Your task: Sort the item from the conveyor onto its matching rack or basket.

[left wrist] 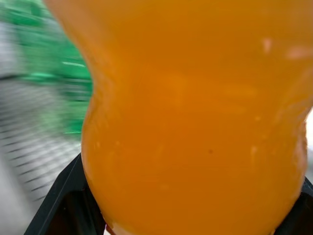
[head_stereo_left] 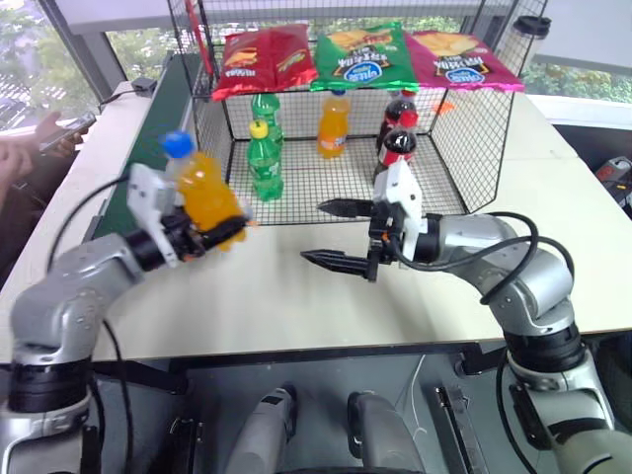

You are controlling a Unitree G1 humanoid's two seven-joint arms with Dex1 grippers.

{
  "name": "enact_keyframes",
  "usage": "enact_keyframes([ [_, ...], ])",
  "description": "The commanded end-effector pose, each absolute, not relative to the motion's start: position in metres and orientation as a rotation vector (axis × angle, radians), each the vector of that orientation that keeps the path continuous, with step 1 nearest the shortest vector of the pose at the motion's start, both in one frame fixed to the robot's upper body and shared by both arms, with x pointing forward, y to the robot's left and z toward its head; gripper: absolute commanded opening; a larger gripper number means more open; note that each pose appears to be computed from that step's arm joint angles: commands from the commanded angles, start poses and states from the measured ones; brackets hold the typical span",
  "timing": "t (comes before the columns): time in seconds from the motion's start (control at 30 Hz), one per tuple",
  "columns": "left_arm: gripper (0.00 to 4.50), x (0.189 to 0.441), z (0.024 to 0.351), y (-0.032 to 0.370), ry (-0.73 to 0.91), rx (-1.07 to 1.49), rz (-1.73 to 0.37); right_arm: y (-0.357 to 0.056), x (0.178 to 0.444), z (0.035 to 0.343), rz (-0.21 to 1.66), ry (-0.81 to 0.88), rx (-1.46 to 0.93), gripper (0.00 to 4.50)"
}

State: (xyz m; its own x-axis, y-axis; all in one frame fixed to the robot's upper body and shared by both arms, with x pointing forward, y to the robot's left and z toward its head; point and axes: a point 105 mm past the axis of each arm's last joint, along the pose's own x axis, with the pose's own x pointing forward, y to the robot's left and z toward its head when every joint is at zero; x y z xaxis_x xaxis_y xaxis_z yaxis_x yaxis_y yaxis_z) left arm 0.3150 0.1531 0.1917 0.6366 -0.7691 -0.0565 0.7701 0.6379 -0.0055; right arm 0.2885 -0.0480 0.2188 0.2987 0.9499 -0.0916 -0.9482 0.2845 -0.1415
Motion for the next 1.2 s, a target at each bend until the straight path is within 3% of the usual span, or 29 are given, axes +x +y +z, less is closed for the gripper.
enact_keyframes([
  [0.03, 2.96, 0.309, 0.195, 0.127, 0.011, 0.099, -1.02, -0.047, 0.286, 0.238, 1.269, -0.086, -0.185, 4.5],
  [0.27, 2.96, 0.303, 0.175, 0.099, 0.033, 0.157, -1.188, -0.044, 0.29, 0.24, 1.249, -0.098, -0.199, 4.5],
  [1.07, 2.96, 0.3, 0.177, 0.05, -0.05, 0.113, -1.291, -0.03, 0.296, 0.233, 1.261, -0.087, -0.188, 4.5],
  [1.17, 2.96, 0.302, 0.179, 0.05, -0.056, 0.111, -1.283, -0.032, 0.301, 0.227, 1.24, -0.079, -0.185, 3.6],
  [1.2, 2.96, 0.302, 0.18, 0.05, -0.057, 0.109, -1.281, -0.033, 0.301, 0.227, 1.239, -0.079, -0.184, 3.1],
])
